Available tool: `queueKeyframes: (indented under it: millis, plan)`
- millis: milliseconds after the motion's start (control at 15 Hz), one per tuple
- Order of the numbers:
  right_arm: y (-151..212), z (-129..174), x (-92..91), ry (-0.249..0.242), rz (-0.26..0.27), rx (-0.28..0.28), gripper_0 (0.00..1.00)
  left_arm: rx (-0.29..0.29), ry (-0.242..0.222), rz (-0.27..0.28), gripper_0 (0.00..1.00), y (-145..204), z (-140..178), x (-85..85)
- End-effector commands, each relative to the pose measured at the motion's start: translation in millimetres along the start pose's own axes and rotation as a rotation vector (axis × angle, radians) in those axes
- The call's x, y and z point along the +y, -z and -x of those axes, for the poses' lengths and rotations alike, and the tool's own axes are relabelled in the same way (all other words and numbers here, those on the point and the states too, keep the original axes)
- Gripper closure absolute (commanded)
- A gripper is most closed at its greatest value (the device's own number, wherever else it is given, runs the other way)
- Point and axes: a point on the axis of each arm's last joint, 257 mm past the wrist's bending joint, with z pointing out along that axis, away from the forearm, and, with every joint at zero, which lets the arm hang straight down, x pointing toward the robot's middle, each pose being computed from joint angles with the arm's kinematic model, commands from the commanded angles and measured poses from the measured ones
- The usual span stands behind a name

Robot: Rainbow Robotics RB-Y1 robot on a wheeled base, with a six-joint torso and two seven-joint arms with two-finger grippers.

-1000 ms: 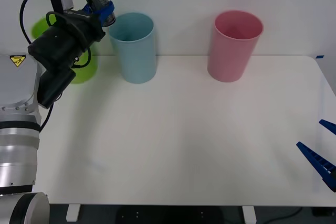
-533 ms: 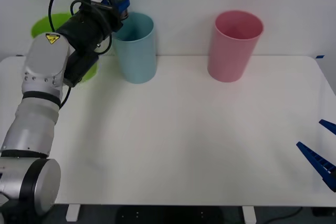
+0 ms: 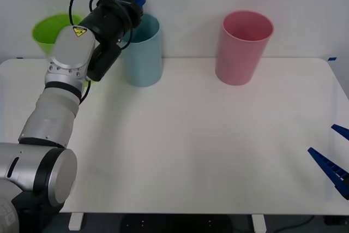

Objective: Grasp the object on the table and drop it into the matching bin: aluminum can to the light blue bin, PET bottle to the pink bin.

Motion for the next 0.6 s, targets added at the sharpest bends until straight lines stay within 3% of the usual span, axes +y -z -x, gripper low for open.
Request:
queueKeyframes:
  millis: [67, 333, 400, 467, 533, 600]
  plan:
    - [0.0, 0.0, 0.0, 0.000, 0.000, 0.000, 0.00, 0.001, 0.001, 0.000, 0.99, -0.5, -1.3, -2.1]
    - [0.0, 0.0, 0.0, 0.000, 0.000, 0.000, 0.00, -0.001, 0.007, 0.000, 0.94, -0.2, -1.1, -2.1]
    - [0.0, 0.0, 0.0, 0.000, 0.000, 0.000, 0.00, -0.002, 0.012, -0.001, 0.80, -0.5, -0.5, -2.4]
    - [0.0, 0.0, 0.0, 0.000, 0.000, 0.000, 0.00, -0.003, 0.016, -0.001, 0.46, -0.5, -0.2, -2.5]
    - [0.0, 0.0, 0.0, 0.000, 0.000, 0.000, 0.00, -0.007, 0.021, -0.002, 0.00, -0.5, 1.1, -2.7]
    - [0.0, 0.0, 0.0, 0.000, 0.000, 0.000, 0.00, -0.006, 0.023, -0.001, 0.00, -0.2, 0.2, -2.5]
